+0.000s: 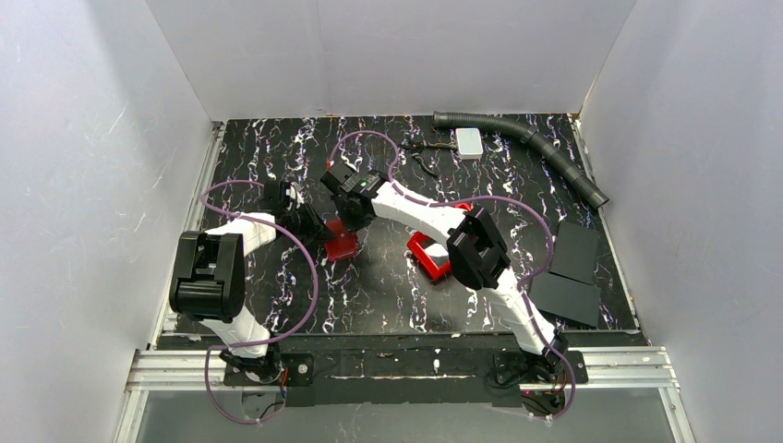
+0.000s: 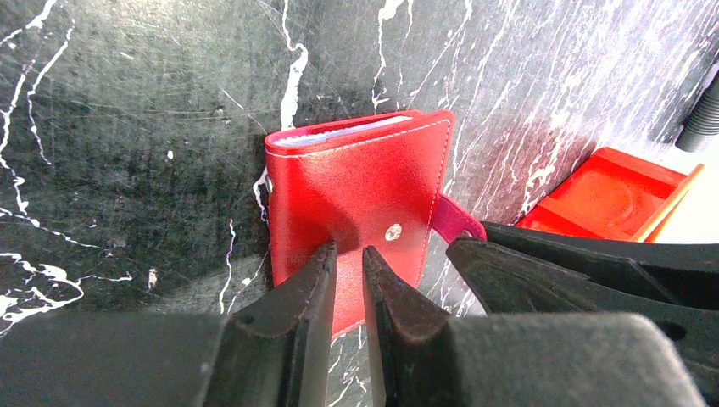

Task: Put the credit cards into the card holder
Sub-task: Close the credit card at the center of the board.

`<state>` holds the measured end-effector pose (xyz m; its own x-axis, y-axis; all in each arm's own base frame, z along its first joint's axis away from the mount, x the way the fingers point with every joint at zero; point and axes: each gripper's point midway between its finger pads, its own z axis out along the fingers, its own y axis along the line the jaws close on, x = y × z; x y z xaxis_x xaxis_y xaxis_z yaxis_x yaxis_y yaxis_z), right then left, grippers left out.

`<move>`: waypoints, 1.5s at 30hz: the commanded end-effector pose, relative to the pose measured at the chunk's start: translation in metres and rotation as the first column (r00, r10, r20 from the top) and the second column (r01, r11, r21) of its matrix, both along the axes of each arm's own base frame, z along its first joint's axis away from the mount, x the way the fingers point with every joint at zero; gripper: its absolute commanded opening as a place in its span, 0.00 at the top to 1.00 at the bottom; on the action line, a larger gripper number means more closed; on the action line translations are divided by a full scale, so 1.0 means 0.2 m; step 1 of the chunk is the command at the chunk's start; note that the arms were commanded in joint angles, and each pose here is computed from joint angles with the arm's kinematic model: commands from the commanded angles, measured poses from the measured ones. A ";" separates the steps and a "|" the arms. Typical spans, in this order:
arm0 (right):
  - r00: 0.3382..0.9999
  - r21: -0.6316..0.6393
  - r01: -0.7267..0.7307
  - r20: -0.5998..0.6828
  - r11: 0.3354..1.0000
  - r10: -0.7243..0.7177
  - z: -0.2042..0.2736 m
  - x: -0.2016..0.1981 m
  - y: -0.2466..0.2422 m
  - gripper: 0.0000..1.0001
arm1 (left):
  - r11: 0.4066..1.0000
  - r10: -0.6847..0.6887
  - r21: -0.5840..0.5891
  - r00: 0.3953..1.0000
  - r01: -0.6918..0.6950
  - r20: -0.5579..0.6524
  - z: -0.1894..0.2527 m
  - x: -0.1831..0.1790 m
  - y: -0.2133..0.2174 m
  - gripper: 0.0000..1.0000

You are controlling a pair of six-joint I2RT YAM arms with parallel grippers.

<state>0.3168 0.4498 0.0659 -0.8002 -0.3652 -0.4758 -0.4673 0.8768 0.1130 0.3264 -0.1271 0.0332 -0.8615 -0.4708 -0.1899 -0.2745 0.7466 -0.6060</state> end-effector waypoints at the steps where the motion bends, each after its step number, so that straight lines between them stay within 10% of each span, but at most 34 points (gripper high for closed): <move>1: 0.998 0.074 0.011 0.067 0.997 -0.016 0.23 0.03 0.02 0.74 | 0.999 -0.015 0.028 0.999 0.016 -0.052 -0.06 -0.09 0.01 0.83; 28: 1.000 0.099 0.011 0.009 0.995 -0.012 0.15 0.03 -0.02 0.99 | 0.999 -0.017 0.027 0.998 0.019 -0.054 -0.06 -0.09 0.01 0.83; 45: 0.999 0.535 -0.035 -0.012 0.844 0.049 0.33 0.02 0.07 0.99 | 0.999 -0.035 0.036 0.998 0.037 -0.057 -0.03 -0.10 0.01 0.80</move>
<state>0.3164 0.4380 0.0816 -0.8475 -0.1757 -0.5009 -0.4354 0.7699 0.4665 0.3258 -0.1271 0.0329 -0.8636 -0.4664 -0.1917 -0.2704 0.7492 -0.6047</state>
